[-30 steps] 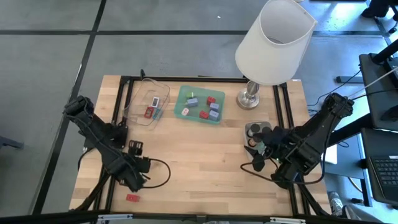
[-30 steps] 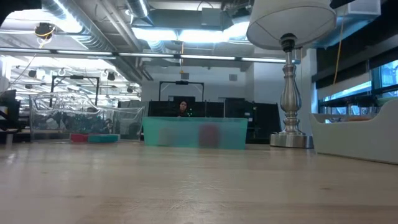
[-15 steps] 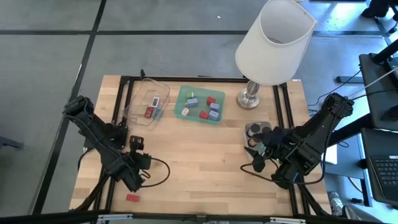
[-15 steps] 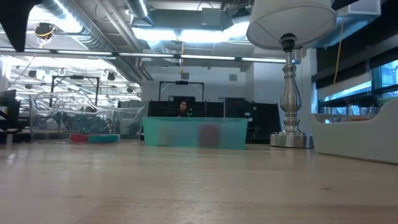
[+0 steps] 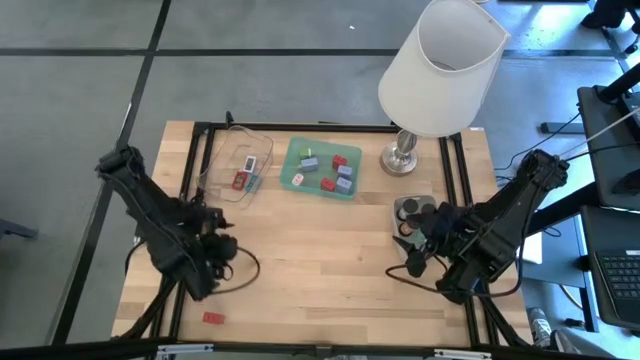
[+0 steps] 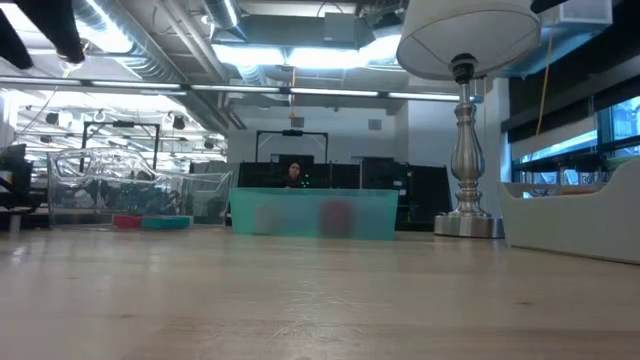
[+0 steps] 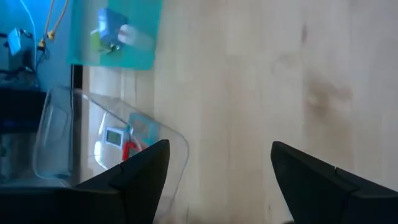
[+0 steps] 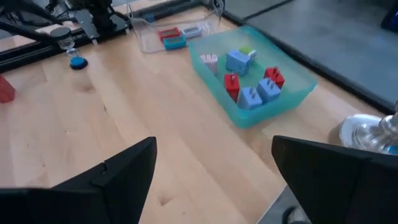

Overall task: Pick & Place Office items
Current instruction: Put the blue hourglass into the gray bin

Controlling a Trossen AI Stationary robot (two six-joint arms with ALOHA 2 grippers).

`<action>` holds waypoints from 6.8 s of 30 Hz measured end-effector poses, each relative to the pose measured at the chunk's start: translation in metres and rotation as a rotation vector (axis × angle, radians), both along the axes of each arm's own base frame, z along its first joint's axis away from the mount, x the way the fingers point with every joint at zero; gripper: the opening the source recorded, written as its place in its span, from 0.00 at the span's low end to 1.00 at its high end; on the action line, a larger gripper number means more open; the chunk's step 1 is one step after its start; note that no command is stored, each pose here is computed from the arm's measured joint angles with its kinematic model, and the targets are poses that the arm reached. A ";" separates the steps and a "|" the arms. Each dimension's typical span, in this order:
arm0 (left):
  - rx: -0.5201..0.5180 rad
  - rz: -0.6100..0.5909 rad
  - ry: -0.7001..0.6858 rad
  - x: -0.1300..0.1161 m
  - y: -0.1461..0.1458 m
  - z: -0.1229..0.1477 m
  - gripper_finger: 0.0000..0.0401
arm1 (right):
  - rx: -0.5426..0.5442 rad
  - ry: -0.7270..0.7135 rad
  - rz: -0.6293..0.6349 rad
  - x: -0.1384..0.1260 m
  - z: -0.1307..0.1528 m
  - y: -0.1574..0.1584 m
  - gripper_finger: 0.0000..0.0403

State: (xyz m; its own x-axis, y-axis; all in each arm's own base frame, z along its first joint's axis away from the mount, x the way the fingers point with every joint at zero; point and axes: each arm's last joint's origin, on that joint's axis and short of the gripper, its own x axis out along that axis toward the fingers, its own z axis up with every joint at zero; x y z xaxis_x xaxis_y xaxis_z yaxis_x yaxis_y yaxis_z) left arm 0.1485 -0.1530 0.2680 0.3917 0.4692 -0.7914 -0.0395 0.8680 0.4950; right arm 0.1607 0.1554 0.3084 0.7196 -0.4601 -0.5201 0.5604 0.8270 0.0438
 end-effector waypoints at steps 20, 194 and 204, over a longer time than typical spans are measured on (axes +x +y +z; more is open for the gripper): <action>-0.519 0.062 -0.287 -0.029 0.035 -0.001 0.69 | -0.167 -0.056 0.028 0.004 0.000 0.003 0.77; -0.441 0.042 -0.157 0.247 0.076 -0.057 0.64 | 0.572 0.334 0.143 0.005 -0.009 0.028 0.77; -0.493 0.069 -0.239 0.222 0.079 -0.007 0.62 | 0.506 0.299 0.171 0.007 -0.008 0.027 0.77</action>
State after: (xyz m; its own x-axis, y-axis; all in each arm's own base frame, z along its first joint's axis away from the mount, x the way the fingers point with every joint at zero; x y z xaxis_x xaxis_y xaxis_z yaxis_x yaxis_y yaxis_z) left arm 0.3702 -0.0744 0.2609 0.5693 0.0961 -0.8165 -0.1661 0.9861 0.0003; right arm 0.1673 0.1827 0.3003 0.5508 0.0059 -0.8346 0.4706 0.8236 0.3164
